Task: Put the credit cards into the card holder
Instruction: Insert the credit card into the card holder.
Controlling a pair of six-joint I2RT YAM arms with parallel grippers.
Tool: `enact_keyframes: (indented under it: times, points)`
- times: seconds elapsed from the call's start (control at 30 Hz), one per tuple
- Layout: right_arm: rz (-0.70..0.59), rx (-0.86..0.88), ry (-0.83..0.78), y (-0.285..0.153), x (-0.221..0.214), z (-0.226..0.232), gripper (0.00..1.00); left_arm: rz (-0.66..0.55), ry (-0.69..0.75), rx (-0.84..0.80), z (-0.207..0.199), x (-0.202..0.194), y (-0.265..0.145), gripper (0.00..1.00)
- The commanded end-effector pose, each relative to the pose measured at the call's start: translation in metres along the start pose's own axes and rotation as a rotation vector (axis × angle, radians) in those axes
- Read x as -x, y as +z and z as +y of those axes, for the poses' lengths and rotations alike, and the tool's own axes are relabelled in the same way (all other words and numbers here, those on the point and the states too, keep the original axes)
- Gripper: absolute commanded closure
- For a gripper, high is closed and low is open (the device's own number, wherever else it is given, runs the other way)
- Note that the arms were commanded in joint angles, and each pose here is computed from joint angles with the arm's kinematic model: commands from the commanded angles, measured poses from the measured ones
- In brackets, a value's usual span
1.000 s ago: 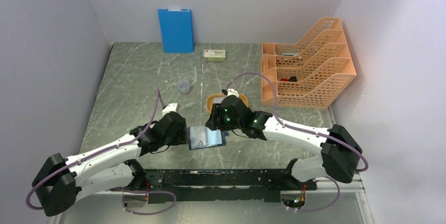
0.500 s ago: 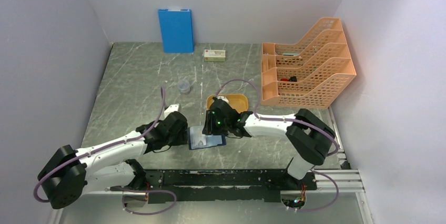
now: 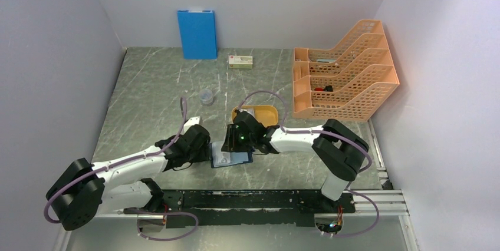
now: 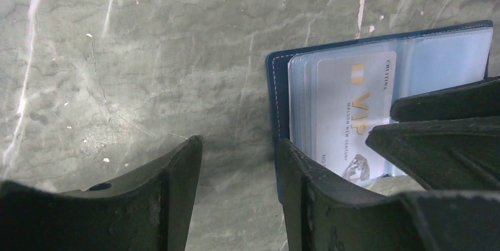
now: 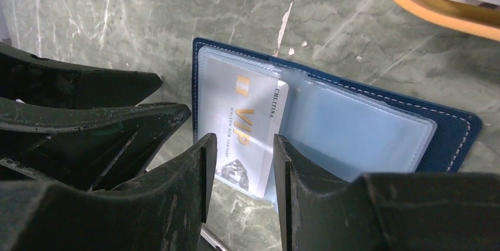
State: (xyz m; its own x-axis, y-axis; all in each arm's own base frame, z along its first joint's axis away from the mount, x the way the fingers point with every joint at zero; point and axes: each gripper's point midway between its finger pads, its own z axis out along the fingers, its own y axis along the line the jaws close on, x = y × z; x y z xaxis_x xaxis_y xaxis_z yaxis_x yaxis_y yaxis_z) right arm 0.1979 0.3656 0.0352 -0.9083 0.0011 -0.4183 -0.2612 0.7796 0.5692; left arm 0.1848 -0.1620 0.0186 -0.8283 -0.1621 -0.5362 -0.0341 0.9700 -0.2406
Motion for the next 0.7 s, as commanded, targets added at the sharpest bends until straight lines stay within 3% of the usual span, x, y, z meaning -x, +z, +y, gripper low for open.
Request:
enact_keyframes:
  times: [0.0, 0.3, 0.53, 0.67]
  points:
    - [0.017, 0.056, 0.013, 0.005, -0.001, 0.012, 0.57, 0.023, 0.013, -0.011, 0.001, -0.006, 0.005, 0.45]
    - [0.014, 0.108, 0.021, -0.009, 0.001, 0.023, 0.57, 0.021, 0.013, -0.002, 0.001, -0.003, 0.001, 0.45]
    - [-0.253, -0.106, -0.029, -0.077, 0.086, -0.016, 0.46, -0.103, -0.030, -0.028, -0.006, 0.038, -0.041, 0.43]
    - [-0.315, -0.206, 0.013, -0.096, 0.126, -0.056, 0.39, -0.172, -0.030, -0.048, -0.009, 0.059, -0.064, 0.41]
